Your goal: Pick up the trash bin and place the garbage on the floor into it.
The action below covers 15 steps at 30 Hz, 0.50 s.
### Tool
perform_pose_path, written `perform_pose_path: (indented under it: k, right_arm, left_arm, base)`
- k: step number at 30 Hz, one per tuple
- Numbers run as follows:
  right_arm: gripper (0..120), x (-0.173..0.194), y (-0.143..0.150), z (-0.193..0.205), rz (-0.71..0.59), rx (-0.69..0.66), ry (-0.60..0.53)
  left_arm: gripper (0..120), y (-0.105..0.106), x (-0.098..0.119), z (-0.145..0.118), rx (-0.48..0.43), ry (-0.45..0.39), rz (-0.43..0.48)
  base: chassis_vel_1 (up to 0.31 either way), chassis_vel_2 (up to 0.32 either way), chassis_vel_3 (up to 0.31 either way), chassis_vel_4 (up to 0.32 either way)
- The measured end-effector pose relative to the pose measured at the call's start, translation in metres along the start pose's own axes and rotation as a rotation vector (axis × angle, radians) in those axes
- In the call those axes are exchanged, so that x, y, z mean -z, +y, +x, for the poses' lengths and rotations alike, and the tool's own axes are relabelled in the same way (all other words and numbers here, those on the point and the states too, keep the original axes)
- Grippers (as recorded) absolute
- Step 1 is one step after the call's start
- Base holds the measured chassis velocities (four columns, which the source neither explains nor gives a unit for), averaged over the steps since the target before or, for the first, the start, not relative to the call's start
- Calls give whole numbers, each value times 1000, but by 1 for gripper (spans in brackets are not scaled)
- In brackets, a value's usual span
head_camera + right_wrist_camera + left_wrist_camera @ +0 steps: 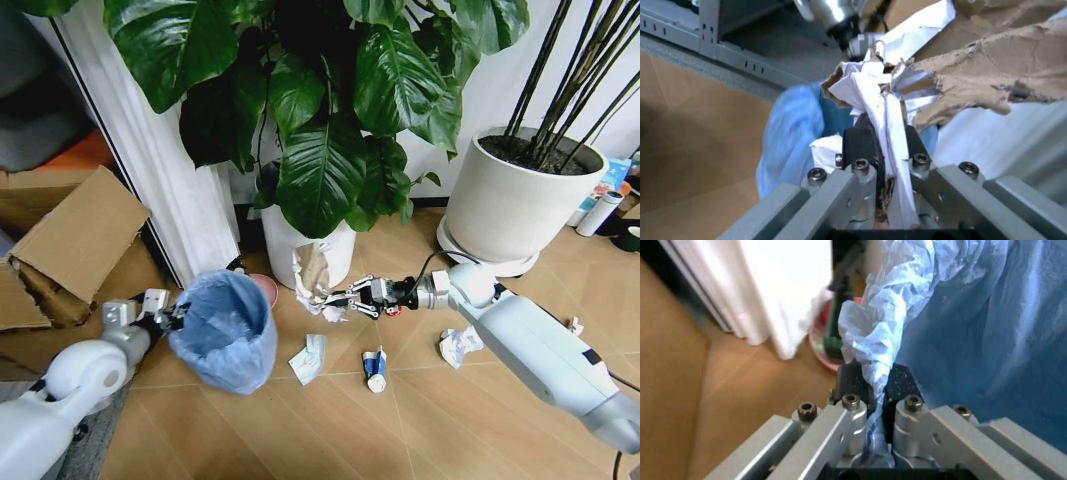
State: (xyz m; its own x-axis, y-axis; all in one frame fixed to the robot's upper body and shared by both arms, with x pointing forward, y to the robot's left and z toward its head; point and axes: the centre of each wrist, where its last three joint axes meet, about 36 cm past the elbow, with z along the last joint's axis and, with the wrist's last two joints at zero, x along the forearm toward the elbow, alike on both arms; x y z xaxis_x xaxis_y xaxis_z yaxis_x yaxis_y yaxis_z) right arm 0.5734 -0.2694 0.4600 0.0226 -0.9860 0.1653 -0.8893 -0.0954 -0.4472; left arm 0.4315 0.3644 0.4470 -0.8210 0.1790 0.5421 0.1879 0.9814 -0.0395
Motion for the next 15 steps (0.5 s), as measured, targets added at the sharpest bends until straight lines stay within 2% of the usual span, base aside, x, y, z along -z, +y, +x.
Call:
perform_pose_path:
  k: [7,10,12,14,15]
  right_arm:
    - [0,12,-34,-42,59,61,-24]
    - [0,2,-49,-83,59,102,-37]
    - [0,-1,-51,-95,58,112,-42]
    - [0,-9,-53,-137,45,146,-61]
    - [0,-9,-53,-137,45,146,-61]
  left_arm:
    - [0,-10,1,-11,-40,19,10]
    - [0,-14,3,-7,-60,24,13]
    - [0,-15,3,-5,-62,25,11]
    - [0,-17,5,-1,-73,22,14]
    - [0,-17,5,-1,-73,22,14]
  base:
    - [0,0,0,0]
    - [0,0,0,0]
    - [0,0,0,0]
    - [0,0,0,0]
    - [0,0,0,0]
